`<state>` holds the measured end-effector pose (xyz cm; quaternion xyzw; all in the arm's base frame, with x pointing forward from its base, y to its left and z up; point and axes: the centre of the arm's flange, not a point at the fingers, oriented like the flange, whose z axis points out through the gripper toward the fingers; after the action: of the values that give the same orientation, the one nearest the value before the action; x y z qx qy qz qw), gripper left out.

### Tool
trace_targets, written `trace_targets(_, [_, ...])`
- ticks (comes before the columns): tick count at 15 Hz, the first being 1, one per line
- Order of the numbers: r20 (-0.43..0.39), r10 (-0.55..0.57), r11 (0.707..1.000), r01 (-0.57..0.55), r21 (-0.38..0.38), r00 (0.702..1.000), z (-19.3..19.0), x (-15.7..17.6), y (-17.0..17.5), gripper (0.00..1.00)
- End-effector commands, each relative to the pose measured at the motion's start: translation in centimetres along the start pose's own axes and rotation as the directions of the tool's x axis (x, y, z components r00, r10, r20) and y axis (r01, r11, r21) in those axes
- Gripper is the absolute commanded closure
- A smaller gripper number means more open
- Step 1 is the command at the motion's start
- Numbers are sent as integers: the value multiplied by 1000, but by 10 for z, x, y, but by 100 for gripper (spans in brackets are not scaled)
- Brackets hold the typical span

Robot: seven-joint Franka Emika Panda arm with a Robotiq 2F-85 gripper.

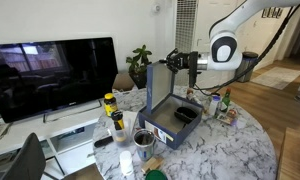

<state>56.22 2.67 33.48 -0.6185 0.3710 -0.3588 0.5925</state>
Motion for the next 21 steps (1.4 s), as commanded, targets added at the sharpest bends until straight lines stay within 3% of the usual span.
trace_targets(1, [18,0,1000,0,9,1000,11,-33,14,99])
trace_targets(21, [7,-31,997,31,71,999,23,-27,31,99])
